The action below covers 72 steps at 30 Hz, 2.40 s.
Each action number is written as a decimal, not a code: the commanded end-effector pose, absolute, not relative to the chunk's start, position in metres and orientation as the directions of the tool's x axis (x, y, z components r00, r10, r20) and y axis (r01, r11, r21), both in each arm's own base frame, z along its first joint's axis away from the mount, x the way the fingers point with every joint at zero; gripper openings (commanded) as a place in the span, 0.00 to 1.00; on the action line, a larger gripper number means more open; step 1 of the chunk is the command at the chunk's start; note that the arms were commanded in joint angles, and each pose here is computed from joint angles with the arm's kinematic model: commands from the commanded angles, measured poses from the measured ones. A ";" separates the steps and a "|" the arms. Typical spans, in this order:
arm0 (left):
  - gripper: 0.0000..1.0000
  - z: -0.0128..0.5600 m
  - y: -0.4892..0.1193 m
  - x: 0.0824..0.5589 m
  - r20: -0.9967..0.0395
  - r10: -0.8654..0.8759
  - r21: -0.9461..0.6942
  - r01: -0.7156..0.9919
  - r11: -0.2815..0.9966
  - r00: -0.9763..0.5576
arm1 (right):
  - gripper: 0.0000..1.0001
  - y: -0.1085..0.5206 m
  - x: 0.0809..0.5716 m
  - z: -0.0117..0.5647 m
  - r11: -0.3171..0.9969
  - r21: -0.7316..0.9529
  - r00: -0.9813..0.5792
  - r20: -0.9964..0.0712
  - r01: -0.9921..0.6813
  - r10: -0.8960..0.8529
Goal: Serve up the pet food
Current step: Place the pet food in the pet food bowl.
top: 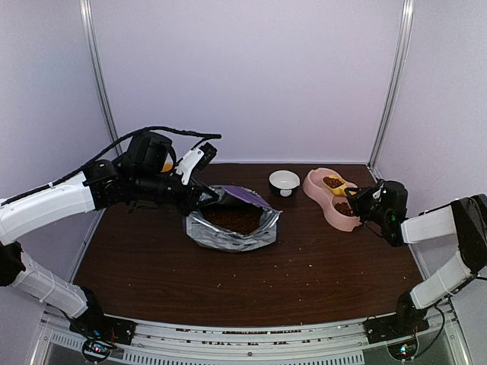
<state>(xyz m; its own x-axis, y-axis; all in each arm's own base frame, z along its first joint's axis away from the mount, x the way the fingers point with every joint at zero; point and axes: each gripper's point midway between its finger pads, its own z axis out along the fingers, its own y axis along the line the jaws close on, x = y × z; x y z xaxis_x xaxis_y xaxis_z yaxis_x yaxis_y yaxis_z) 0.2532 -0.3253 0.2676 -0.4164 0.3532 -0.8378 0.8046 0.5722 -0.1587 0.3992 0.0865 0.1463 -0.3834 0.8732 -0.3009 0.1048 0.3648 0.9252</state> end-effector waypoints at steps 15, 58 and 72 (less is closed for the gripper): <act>0.00 0.300 -0.318 0.262 -0.889 0.293 -0.120 0.798 0.591 -0.351 | 0.00 0.068 0.421 0.165 0.594 0.777 -0.401 -0.486 0.209 0.776; 0.00 0.304 -0.315 0.262 -0.894 0.294 -0.103 0.794 0.599 -0.338 | 0.00 0.061 0.442 0.188 0.819 0.529 -0.527 -0.641 0.222 0.558; 0.00 0.303 -0.315 0.263 -0.893 0.297 -0.101 0.794 0.599 -0.338 | 0.00 0.079 0.447 0.196 0.949 0.305 -0.613 -0.735 0.085 0.291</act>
<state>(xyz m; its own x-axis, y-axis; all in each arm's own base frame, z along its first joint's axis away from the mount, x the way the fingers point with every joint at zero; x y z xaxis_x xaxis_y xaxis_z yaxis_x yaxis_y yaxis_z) 0.2546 -0.3198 0.2697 -0.4017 0.3616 -0.8414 0.8002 0.5855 -0.1304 0.4430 0.0743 0.1871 -0.5989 0.4137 -0.6857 0.1414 0.8974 0.4180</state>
